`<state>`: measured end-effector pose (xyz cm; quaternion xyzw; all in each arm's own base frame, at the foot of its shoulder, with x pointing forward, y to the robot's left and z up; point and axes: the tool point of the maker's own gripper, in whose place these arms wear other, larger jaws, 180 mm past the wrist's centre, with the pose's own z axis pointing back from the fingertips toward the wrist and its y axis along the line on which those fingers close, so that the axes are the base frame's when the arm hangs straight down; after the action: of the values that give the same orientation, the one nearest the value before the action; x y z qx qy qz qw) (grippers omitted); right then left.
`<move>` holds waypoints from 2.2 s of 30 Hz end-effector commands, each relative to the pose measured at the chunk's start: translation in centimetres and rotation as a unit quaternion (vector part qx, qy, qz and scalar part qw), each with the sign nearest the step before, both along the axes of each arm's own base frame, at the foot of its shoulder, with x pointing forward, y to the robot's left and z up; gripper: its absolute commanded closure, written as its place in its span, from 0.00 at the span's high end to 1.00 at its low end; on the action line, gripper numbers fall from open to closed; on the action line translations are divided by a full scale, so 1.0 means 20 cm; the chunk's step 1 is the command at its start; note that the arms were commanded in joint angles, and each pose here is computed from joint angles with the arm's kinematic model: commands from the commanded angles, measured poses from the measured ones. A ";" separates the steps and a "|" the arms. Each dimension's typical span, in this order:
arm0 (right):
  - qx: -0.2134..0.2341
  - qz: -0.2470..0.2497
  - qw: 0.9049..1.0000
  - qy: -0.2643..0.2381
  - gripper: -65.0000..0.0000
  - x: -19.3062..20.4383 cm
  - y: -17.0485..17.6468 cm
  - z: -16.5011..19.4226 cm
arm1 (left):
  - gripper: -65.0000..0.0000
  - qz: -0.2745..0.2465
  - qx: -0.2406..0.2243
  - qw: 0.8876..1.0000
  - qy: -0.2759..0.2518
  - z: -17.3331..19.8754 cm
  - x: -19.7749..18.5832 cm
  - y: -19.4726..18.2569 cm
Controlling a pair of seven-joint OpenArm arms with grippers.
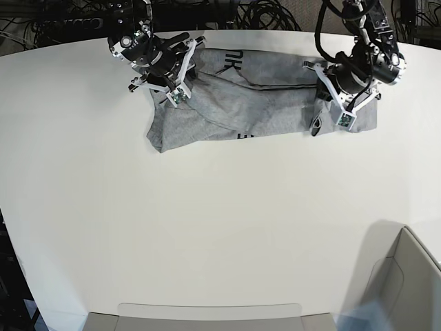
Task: Fold the T-shirt properly
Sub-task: 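Lift the strip end with the left gripper and fold it toward the right gripper, then lift the other strip end with the right gripper and fold it toward the left gripper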
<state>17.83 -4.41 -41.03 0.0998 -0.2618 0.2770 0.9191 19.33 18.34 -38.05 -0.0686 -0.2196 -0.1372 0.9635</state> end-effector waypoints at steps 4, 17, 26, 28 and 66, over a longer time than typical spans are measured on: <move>0.013 0.000 1.000 -0.015 0.29 0.03 0.02 0.04 | 0.00 0.001 -0.008 1.000 -0.021 0.04 0.04 -0.03; 0.013 0.000 1.000 -0.014 0.29 0.02 0.02 0.03 | 0.38 -0.002 -0.008 0.999 -0.034 0.08 0.05 -0.04; 0.011 0.001 1.000 0.001 0.29 0.01 0.02 -0.01 | 0.28 0.046 0.003 0.998 -0.041 0.10 0.04 0.09; 0.012 0.000 1.000 0.001 0.29 0.01 0.03 -0.01 | 0.20 0.098 0.023 0.994 -0.047 0.12 0.01 0.26; 0.356 -0.038 0.927 -0.114 0.40 0.14 0.18 0.65 | 0.16 0.137 0.021 0.990 0.020 -0.18 0.06 0.47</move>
<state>20.44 -1.21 -29.41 0.3665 -0.4298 0.1382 0.8135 20.39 27.31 -42.02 -0.0283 -0.2046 -0.0009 0.9784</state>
